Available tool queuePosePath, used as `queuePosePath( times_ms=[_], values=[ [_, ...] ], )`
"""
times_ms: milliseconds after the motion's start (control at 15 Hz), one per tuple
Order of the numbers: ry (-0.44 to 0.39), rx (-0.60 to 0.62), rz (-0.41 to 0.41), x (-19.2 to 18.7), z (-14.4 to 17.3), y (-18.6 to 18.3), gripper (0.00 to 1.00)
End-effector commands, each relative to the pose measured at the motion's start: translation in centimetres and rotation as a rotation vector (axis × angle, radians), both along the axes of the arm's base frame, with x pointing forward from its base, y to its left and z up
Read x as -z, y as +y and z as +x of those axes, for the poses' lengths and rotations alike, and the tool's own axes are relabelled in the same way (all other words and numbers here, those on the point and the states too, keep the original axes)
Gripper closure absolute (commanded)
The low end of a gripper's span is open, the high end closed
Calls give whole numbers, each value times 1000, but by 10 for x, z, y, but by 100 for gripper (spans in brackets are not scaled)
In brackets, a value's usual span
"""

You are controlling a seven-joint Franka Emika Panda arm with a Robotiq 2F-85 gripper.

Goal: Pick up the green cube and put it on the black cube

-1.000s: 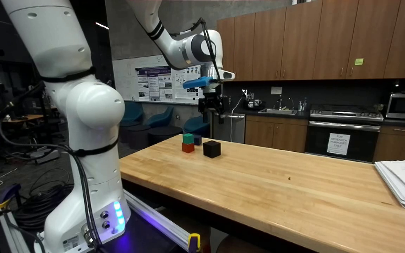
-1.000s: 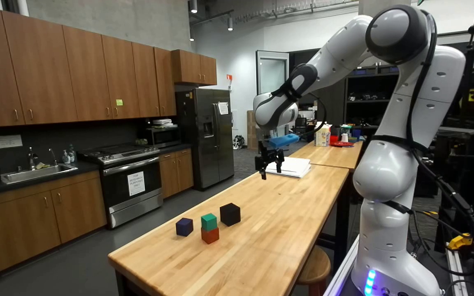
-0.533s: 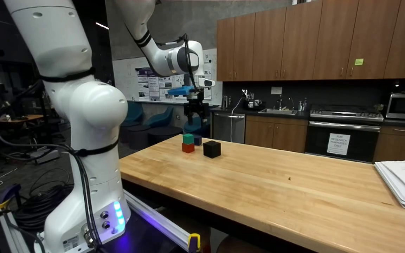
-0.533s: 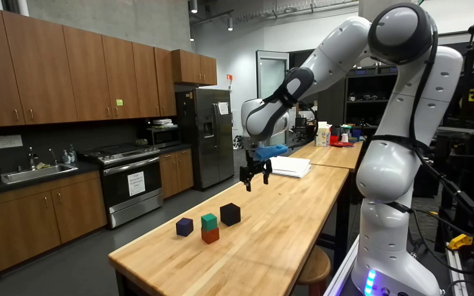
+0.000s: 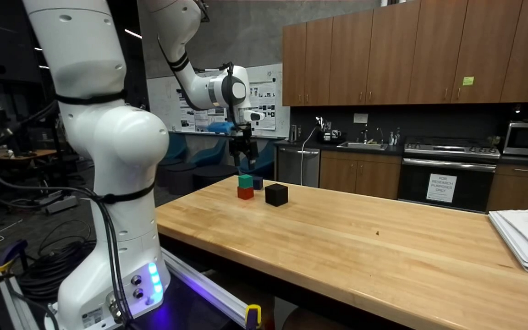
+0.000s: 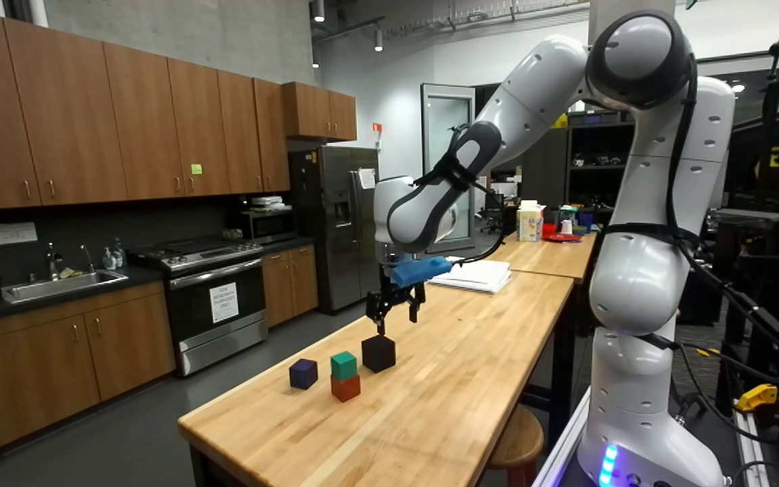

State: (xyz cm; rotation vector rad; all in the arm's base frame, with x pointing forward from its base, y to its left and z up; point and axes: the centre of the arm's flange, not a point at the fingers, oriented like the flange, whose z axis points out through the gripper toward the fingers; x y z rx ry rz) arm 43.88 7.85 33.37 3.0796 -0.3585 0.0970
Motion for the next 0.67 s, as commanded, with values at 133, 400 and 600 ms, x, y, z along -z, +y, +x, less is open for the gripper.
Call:
queuePosePath(
  times_ms=[133, 400, 600],
  values=[
    [64, 2, 73, 15, 25, 46, 0],
    [63, -28, 100, 26, 41, 66, 0],
    [28, -58, 103, 35, 59, 71, 0]
  ],
)
